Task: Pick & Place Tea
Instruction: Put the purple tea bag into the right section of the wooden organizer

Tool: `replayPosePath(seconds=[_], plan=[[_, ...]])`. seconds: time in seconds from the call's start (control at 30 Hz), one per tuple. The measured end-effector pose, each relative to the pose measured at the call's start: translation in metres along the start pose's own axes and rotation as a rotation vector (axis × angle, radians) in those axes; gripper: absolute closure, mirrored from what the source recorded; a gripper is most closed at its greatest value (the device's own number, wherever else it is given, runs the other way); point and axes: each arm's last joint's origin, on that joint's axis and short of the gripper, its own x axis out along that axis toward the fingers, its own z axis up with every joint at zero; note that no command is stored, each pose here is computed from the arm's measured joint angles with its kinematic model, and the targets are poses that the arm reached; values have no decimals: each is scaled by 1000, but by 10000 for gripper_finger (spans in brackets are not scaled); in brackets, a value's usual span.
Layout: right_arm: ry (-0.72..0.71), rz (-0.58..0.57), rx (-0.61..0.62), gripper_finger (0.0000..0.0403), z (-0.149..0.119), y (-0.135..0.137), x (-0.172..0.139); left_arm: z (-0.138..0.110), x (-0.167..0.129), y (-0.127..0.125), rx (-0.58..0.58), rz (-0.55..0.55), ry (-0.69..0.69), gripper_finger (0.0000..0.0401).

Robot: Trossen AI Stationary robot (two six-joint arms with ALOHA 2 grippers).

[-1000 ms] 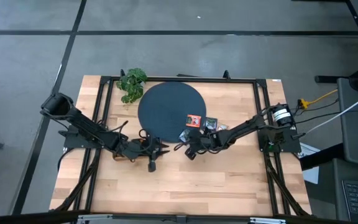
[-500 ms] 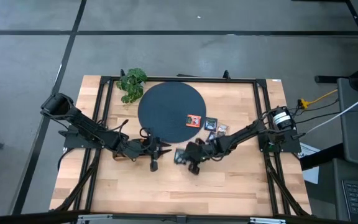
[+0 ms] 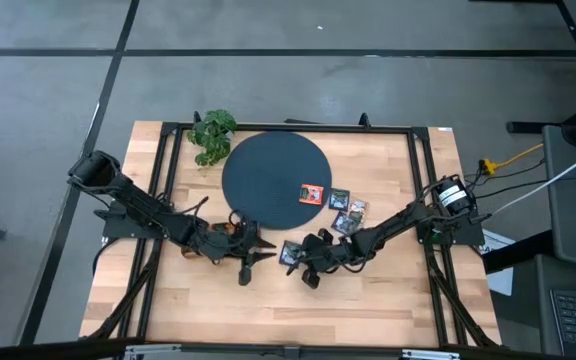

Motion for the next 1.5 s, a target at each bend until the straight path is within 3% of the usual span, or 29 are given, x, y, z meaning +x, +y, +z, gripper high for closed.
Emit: replayPosePath(seconds=[0.13, 0.37, 0.67, 0.93, 1.17, 1.3, 1.5], plan=[[-13, 3, 5, 399, 1, 1, 0, -1, 16, -16, 29, -1, 43, 315], [-9, -1, 3, 394, 10, 9, -1, -8, 61, -30, 93, 95, 201, 315], [181, -210, -110, 392, 27, 22, -29, -21, 92, -34, 51, 137, 354, 315], [140, -257, -253, 391, 41, 35, -43, -22, 97, -30, 51, 195, 329, 315], [271, -387, -286, 391, 40, 14, -47, -25, 105, -24, 57, 193, 311, 317], [312, -427, -293, 391, 41, 6, -48, -36, 118, -25, 57, 134, 300, 335], [360, -464, -317, 391, 39, -1, -49, -59, 129, -20, 80, 169, 334, 377]])
